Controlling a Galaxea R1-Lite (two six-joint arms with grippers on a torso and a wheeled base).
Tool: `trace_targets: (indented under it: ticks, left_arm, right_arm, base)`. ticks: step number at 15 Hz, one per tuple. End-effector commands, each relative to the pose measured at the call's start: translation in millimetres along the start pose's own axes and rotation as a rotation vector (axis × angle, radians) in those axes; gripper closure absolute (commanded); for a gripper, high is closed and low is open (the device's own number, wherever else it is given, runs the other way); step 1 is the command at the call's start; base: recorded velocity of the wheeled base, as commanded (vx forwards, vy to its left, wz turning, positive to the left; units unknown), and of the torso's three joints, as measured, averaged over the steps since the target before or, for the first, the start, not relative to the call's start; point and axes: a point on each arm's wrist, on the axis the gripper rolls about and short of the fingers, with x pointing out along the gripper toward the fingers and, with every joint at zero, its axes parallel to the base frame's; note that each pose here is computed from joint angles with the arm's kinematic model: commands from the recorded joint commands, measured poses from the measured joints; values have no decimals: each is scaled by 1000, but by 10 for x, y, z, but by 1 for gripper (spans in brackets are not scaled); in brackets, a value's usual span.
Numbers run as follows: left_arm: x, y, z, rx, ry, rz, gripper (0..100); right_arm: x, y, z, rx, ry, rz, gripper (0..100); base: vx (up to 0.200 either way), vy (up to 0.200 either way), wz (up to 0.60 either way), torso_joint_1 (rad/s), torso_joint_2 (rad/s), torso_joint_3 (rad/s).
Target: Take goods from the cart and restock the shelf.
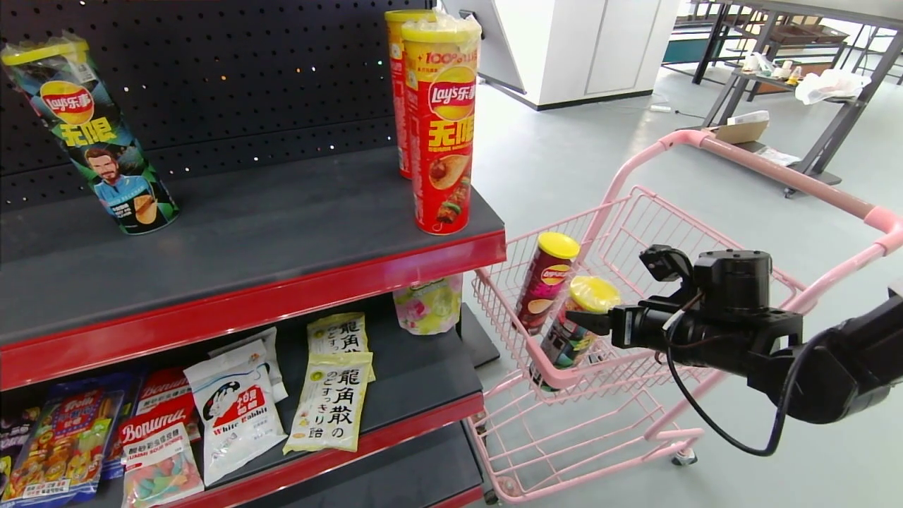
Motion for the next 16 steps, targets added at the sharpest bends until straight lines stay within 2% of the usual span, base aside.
trace_targets:
  ticks: [1,7,13,14,16]
  left_arm:
    - [1,0,0,0,1,0,0]
    - [1,0,0,1,1,0,0]
    - [1,0,0,3,1,0,0]
    - [1,0,0,3,1,0,0]
    - [1,0,0,3,1,0,0]
  right_arm:
    - [169,-13,-73,2,31,7,0]
    - [412,-38,-113,-17,-26,24,0]
    - [516,-94,-147,-8,-20,16,0]
    - [533,-109,-143,-6,-22,15,100]
    - [551,-116,-123,-6,-30,15,100]
  base:
    - [0,0,0,0,0,0]
    - [0,0,0,0,0,0]
    - [0,0,0,0,0,0]
    - [0,0,0,0,0,0]
    - [0,0,0,0,0,0]
